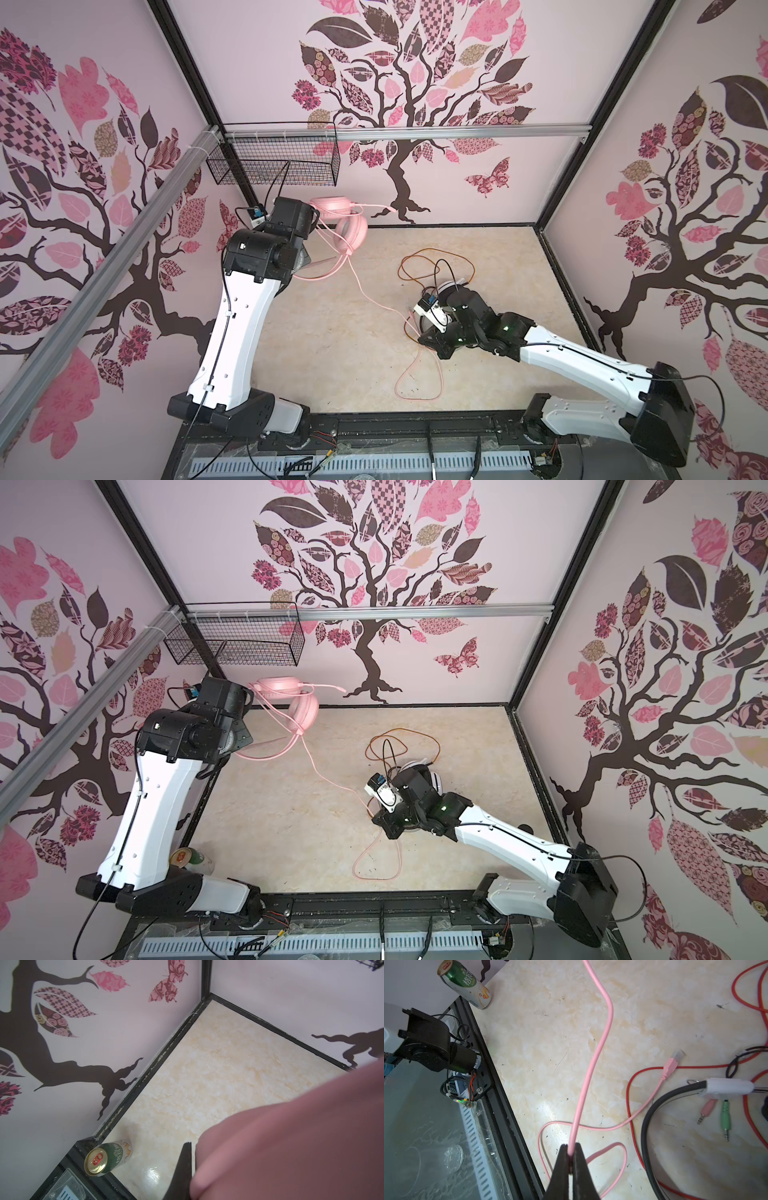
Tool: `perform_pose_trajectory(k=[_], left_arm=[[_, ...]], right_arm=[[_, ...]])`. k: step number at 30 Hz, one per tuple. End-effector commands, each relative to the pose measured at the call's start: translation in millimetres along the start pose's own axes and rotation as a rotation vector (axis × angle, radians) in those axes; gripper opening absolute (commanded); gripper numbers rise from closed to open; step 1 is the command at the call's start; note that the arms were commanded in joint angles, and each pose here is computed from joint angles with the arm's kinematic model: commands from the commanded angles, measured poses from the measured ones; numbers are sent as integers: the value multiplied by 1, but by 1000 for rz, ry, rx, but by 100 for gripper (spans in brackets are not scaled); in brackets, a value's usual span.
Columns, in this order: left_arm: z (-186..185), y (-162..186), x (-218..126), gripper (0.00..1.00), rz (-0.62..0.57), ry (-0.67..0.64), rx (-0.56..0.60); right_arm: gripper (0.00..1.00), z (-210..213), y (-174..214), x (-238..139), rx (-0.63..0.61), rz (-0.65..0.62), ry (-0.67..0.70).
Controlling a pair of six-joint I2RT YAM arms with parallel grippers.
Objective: Wrap the headphones
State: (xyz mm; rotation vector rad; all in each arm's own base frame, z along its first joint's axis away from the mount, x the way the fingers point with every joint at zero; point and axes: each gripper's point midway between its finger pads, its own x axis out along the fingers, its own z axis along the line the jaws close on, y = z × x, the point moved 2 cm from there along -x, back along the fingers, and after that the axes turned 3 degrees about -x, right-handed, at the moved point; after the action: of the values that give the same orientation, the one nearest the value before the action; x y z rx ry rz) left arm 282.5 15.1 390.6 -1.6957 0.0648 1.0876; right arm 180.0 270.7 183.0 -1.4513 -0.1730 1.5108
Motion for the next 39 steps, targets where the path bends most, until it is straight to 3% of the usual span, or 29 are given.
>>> perform_pose_trajectory(k=[1, 9, 19, 28, 39], left_arm=[[-5, -20, 0, 0, -82, 17, -139], [-23, -15, 10, 0, -32, 61, -182], [-32, -14, 11, 0, 91, 213, -236], [-3, -15, 21, 0, 59, 102, -235], [24, 11, 48, 0, 49, -98, -126]], right_arm=[[0, 6, 8, -19, -31, 23, 9], [0, 19, 10, -26, -93, 86, -11], [0, 35, 30, -1, -130, 199, -84], [0, 29, 23, -11, -147, 168, -25], [0, 6, -21, -57, -216, 67, 236]])
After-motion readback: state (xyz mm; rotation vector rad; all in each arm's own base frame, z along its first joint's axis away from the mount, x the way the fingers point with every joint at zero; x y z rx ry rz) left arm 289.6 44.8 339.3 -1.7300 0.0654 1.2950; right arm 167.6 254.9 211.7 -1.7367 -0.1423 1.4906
